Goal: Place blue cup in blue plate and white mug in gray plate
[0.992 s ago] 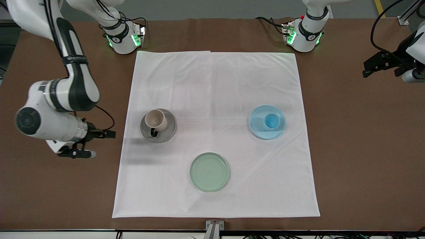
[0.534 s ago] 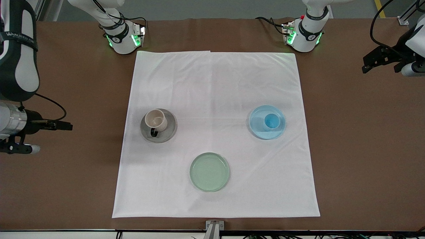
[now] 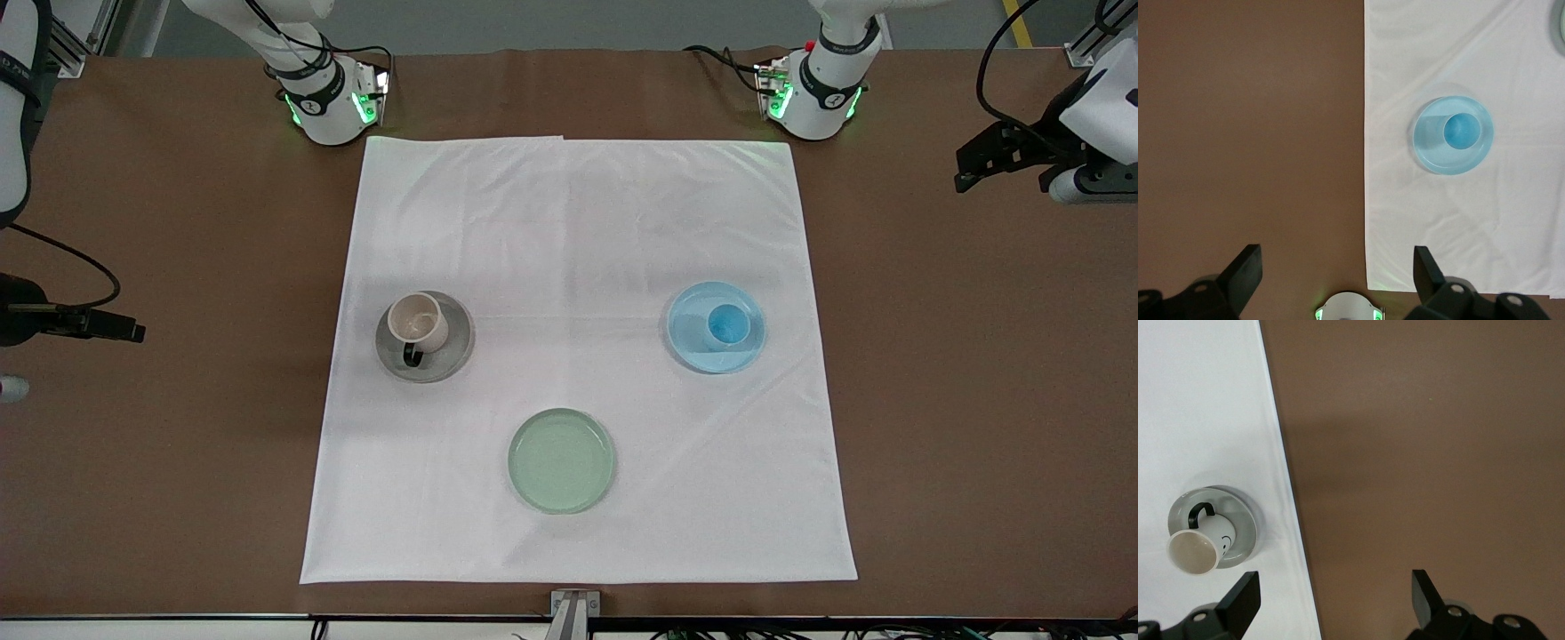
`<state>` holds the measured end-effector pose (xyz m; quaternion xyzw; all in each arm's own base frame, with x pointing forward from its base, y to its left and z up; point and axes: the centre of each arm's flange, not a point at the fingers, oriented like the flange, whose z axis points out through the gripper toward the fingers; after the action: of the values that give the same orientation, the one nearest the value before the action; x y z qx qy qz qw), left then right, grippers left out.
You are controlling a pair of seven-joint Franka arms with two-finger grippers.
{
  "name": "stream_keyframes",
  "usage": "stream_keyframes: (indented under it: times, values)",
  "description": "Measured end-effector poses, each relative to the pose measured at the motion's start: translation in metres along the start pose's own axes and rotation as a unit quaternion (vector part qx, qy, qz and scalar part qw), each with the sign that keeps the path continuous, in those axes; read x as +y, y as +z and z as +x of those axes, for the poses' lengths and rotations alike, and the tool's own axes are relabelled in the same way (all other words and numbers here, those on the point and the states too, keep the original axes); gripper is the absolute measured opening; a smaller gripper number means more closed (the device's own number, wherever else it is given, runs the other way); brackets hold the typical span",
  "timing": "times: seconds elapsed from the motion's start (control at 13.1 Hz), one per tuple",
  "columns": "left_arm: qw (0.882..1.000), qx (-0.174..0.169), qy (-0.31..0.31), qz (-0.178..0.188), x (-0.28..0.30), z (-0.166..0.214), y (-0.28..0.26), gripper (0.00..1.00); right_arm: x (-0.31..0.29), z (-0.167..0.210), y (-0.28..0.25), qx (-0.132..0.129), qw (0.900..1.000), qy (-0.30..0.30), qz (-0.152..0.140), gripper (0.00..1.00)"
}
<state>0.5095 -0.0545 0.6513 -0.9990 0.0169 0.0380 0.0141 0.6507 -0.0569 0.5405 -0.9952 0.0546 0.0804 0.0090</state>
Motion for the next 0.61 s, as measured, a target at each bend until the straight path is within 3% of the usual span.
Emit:
stream_keyframes:
  times: [0.31, 0.61]
  values:
    - [1.0, 0.007, 0.0, 0.0, 0.001, -0.006, -0.007, 1.0, -0.01, -0.02, -0.02, -0.007, 1.0, -0.01, 0.002, 1.0]
    - [1.0, 0.011, -0.001, 0.0, 0.0, -0.007, -0.009, 1.0, -0.025, -0.051, -0.024, 0.008, 1.0, -0.023, 0.002, 1.0]
